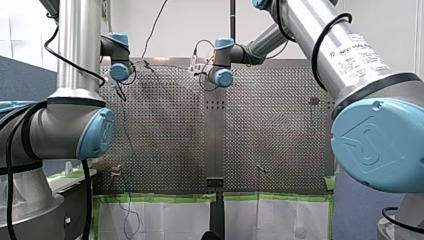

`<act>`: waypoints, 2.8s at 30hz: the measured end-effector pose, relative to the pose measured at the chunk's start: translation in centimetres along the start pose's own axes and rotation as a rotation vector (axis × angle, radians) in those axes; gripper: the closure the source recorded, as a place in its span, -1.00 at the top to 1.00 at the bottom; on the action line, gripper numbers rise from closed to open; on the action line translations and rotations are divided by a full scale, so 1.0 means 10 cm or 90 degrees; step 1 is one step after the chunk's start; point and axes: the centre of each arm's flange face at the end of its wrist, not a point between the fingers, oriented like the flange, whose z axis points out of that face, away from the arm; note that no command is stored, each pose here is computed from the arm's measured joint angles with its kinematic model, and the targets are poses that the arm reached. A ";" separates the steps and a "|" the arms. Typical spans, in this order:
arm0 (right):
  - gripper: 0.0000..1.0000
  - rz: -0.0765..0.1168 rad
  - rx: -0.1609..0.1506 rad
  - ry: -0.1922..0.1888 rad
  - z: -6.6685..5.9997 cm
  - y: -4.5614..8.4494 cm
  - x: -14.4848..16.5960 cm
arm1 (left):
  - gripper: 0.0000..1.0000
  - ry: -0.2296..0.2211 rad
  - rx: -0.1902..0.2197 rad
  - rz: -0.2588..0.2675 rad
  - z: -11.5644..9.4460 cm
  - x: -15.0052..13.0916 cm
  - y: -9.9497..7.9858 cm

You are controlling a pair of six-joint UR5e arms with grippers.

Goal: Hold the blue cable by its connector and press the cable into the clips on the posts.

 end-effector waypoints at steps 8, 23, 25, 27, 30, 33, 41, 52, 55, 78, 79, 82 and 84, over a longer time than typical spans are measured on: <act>-1.00 0.000 0.001 -0.002 0.00 0.00 0.00 | 0.23 0.014 -0.004 0.003 -0.03 0.03 -0.01; -1.00 0.001 0.003 -0.009 -0.02 -0.04 -0.01 | 1.00 0.055 -0.055 0.044 -0.18 0.02 0.00; -1.00 0.001 0.003 -0.009 -0.02 -0.04 -0.01 | 1.00 0.059 -0.059 0.054 -0.21 0.00 -0.01; -1.00 0.001 0.004 -0.009 -0.02 -0.04 -0.01 | 1.00 0.066 -0.064 0.066 -0.27 -0.04 -0.03; -1.00 0.001 0.005 -0.010 -0.02 -0.05 -0.01 | 1.00 0.079 -0.073 0.085 -0.39 -0.07 -0.03; -1.00 0.002 0.006 -0.010 -0.02 -0.06 -0.01 | 1.00 0.094 -0.080 0.101 -0.52 -0.09 -0.04; -1.00 0.002 0.007 -0.012 -0.03 -0.08 -0.02 | 1.00 0.158 -0.060 0.136 -0.93 -0.03 -0.21; -1.00 0.003 0.006 -0.016 -0.04 -0.10 -0.02 | 1.00 0.190 -0.026 0.187 -1.37 -0.14 -0.68; -1.00 0.004 0.004 -0.017 -0.04 -0.09 -0.02 | 1.00 0.192 -0.024 0.203 -1.48 -0.19 -0.80; -1.00 0.037 -0.032 -0.012 -0.03 0.04 -0.01 | 1.00 0.291 -0.040 0.350 -2.01 -0.06 -1.21; -1.00 0.037 -0.032 -0.013 -0.03 0.04 -0.01 | 1.00 0.294 -0.041 0.355 -1.99 -0.07 -1.21; -1.00 0.037 -0.033 -0.014 -0.03 0.04 -0.01 | 1.00 0.298 -0.045 0.364 -1.94 -0.11 -1.24; -1.00 0.037 -0.033 -0.015 -0.03 0.04 -0.01 | 1.00 0.299 -0.047 0.367 -1.90 -0.15 -1.27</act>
